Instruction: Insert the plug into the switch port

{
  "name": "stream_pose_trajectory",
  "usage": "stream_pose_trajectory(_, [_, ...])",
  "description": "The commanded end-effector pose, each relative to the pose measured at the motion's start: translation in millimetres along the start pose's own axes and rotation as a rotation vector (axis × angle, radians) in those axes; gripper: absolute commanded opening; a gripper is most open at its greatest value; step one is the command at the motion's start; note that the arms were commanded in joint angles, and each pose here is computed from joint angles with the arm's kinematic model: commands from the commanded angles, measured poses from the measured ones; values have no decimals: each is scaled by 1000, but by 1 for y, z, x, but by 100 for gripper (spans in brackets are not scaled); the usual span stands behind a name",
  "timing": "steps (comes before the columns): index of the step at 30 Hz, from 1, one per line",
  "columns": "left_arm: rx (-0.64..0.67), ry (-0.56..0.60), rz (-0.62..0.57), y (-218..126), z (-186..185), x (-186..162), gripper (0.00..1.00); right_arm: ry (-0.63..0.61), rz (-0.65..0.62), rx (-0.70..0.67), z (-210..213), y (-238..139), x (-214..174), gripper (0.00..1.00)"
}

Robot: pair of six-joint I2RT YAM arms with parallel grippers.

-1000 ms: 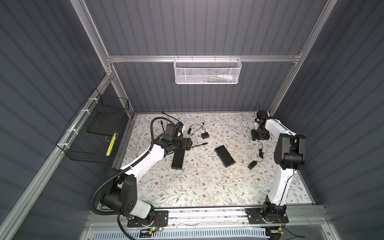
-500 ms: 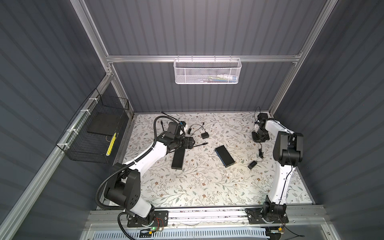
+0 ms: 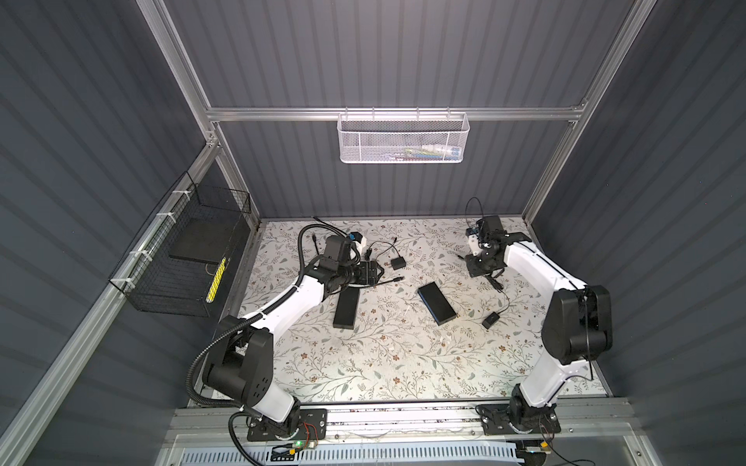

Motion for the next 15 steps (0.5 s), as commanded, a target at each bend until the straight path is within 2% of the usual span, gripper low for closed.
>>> stream_pose_trajectory(1, [-136,-57,-1,12,-11,0,82,-39,-2,66,28,5,-14,0])
stream_pose_trajectory(8, [-216,-187,67,51,-18,-10,80,-80,-132,229,78,-9,-20,0])
stream_pose_trajectory(13, [-307,-268,60,61,-23,-6,79,-137,-191,288,104,-22,-19,0])
stream_pose_trajectory(15, [-348,-272,57,63,-28,-3,74,-148,-206,318,111,-26,-18,0])
Point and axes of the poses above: each gripper's point midway between its finger pads, its own y axis out along the fingers, its own z axis along the line the jaws close on, x = y × z, the point moved 10 cm from there along -y, back along the fingers, and after that the axes turned 6 degrees about -y, right-handed, at the moved point
